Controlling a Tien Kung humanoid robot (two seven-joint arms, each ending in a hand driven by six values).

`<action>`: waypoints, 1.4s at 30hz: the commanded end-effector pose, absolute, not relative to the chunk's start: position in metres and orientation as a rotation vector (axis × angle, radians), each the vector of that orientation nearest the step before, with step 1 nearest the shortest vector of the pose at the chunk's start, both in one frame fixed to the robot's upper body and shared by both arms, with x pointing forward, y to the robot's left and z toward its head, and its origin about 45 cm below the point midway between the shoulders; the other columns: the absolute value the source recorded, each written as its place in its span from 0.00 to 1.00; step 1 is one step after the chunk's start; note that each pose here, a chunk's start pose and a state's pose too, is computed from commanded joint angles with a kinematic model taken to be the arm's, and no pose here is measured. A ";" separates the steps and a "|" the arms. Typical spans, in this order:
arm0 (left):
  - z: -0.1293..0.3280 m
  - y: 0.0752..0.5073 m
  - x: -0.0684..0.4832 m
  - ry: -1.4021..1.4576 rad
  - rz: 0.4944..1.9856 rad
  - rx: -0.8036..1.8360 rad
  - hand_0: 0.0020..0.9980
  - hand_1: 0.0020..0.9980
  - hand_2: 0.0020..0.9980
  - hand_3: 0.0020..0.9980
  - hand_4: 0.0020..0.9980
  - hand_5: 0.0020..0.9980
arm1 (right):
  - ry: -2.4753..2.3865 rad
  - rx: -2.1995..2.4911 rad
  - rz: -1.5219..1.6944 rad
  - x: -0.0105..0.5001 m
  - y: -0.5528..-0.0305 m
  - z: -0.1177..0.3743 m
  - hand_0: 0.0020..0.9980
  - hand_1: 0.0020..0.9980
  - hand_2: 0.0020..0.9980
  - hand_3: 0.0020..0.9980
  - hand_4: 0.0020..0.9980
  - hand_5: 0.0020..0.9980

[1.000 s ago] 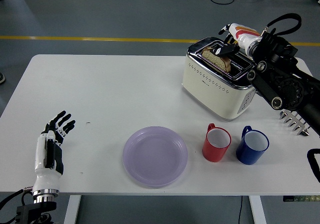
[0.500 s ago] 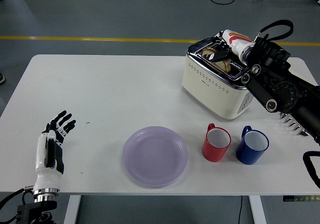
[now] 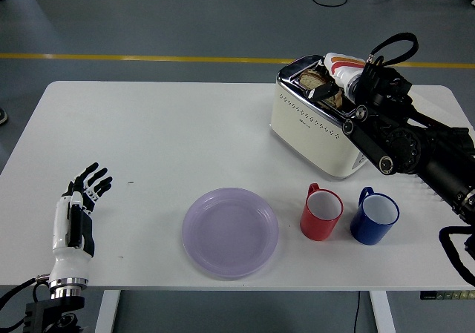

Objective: Push plate across desktop,pick up the break from the machine,place the break in the plate

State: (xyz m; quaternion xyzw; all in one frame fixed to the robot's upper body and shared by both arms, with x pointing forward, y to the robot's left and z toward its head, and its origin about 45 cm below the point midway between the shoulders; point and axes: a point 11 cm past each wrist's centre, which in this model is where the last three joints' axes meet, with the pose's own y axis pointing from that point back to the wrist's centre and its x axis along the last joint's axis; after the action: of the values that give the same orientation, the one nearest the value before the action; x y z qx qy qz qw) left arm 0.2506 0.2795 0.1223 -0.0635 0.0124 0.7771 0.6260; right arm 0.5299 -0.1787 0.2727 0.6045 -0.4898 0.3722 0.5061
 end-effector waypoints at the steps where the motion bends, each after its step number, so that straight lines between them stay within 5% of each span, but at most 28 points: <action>1: 0.122 0.279 0.251 0.028 1.783 -0.146 0.73 0.71 0.77 0.75 0.45 1.00 | -1.182 1.451 0.898 0.530 -0.180 0.272 0.41 0.46 0.48 0.63 0.61 0.26; 3: 0.122 0.279 0.251 0.029 1.783 -0.146 0.73 0.71 0.77 0.74 0.45 0.99 | -1.191 1.443 0.895 0.530 -0.181 0.272 0.36 0.40 0.45 0.54 0.55 0.24; 9: 0.122 0.279 0.251 0.029 1.783 -0.147 0.73 0.71 0.77 0.74 0.45 0.99 | -1.210 1.427 0.898 0.530 -0.183 0.271 0.36 0.40 0.45 0.54 0.55 0.24; 10: 0.122 0.279 0.251 0.029 1.783 -0.147 0.73 0.71 0.77 0.74 0.45 0.99 | -1.212 1.424 0.902 0.530 -0.184 0.271 0.30 0.37 0.43 0.47 0.45 0.19; 21: 0.123 0.279 0.252 0.023 1.782 -0.148 0.72 0.71 0.76 0.73 0.45 0.99 | -1.246 1.408 0.993 0.531 -0.179 0.285 0.29 0.35 0.40 0.44 0.41 0.12; 22: 0.123 0.279 0.253 0.023 1.782 -0.147 0.72 0.71 0.76 0.74 0.45 0.98 | -1.271 1.401 1.020 0.531 -0.183 0.293 0.29 0.31 0.37 0.41 0.30 0.06; 27: 0.123 0.281 0.253 0.019 1.781 -0.139 0.72 0.71 0.76 0.74 0.45 0.98 | -1.340 1.341 1.124 0.530 -0.194 0.327 0.29 0.31 0.37 0.41 0.30 0.06; 28: 0.123 0.281 0.254 0.016 1.781 -0.139 0.72 0.71 0.76 0.74 0.45 0.98 | -1.360 1.321 1.145 0.529 -0.201 0.335 0.28 0.29 0.35 0.39 0.16 0.03; 42: 0.122 0.283 0.253 0.015 1.789 -0.133 0.72 0.71 0.77 0.74 0.45 0.98 | -1.658 1.667 1.199 0.475 -0.203 0.400 0.18 0.17 0.28 0.36 0.21 0.00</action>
State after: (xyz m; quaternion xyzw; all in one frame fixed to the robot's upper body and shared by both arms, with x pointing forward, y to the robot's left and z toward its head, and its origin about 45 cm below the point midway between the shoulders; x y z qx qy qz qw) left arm 0.2528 0.2828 0.1220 -0.0579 0.0063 0.7794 0.6238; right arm 0.4751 -0.2026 0.3998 0.6117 -0.6085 0.4400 0.2488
